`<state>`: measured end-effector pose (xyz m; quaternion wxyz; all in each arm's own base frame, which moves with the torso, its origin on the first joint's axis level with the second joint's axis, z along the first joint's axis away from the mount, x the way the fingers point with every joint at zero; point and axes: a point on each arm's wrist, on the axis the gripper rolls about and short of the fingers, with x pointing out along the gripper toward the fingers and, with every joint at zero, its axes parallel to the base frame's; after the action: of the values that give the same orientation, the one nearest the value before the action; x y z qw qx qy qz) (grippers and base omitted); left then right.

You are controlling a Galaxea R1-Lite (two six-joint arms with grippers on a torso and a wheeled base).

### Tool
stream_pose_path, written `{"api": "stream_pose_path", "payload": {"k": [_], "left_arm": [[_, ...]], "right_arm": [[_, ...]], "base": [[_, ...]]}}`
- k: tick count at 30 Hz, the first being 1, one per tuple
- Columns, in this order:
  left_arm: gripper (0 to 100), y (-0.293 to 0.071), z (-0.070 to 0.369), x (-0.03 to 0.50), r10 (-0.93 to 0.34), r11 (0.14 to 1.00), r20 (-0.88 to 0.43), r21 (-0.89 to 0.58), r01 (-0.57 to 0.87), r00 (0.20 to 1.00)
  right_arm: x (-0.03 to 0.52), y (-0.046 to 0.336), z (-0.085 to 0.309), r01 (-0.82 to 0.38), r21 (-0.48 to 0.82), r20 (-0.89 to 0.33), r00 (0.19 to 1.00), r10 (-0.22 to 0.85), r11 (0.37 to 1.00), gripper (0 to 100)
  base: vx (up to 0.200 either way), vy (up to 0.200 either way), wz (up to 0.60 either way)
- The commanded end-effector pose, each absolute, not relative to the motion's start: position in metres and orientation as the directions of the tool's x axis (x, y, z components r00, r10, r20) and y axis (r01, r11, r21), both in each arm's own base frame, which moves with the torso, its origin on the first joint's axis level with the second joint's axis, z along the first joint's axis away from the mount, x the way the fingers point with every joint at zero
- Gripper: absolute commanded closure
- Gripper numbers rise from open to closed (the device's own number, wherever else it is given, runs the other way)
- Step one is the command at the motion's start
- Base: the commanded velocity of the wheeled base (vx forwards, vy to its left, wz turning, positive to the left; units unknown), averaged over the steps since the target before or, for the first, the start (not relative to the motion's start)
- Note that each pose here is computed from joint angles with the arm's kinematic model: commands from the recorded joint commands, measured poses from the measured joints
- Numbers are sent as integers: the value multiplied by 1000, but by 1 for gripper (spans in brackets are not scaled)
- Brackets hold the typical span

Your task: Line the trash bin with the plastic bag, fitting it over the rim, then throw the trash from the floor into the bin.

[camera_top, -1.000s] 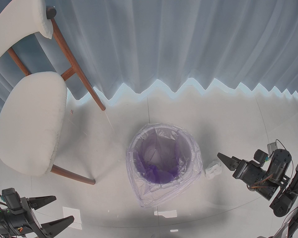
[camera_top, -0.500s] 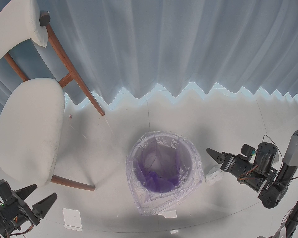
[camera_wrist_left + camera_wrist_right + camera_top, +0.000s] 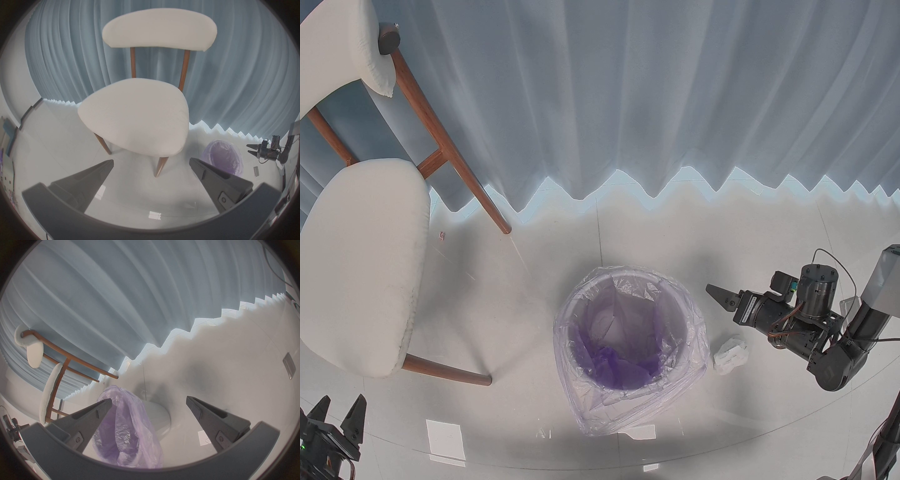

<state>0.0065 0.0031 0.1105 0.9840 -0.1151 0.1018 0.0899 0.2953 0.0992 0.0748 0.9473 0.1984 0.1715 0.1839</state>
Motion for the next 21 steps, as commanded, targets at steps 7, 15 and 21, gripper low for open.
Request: {"api": "stream_pose_path", "payload": {"k": [7,15,21], "left_arm": [[0,-4,82,-16,49,996,-43,76,-46,998],[0,-2,77,-16,149,988,-103,-12,-151,983],[0,1,77,-17,-44,999,-89,-13,43,995]], "right_arm": [[314,103,64,-383,279,-281,844,456,881,0],[317,99,52,-458,166,-257,835,487,873,0],[308,110,40,-485,173,-293,806,515,857,0]], "base": [[0,0,0],[0,0,0],[0,0,0]]}}
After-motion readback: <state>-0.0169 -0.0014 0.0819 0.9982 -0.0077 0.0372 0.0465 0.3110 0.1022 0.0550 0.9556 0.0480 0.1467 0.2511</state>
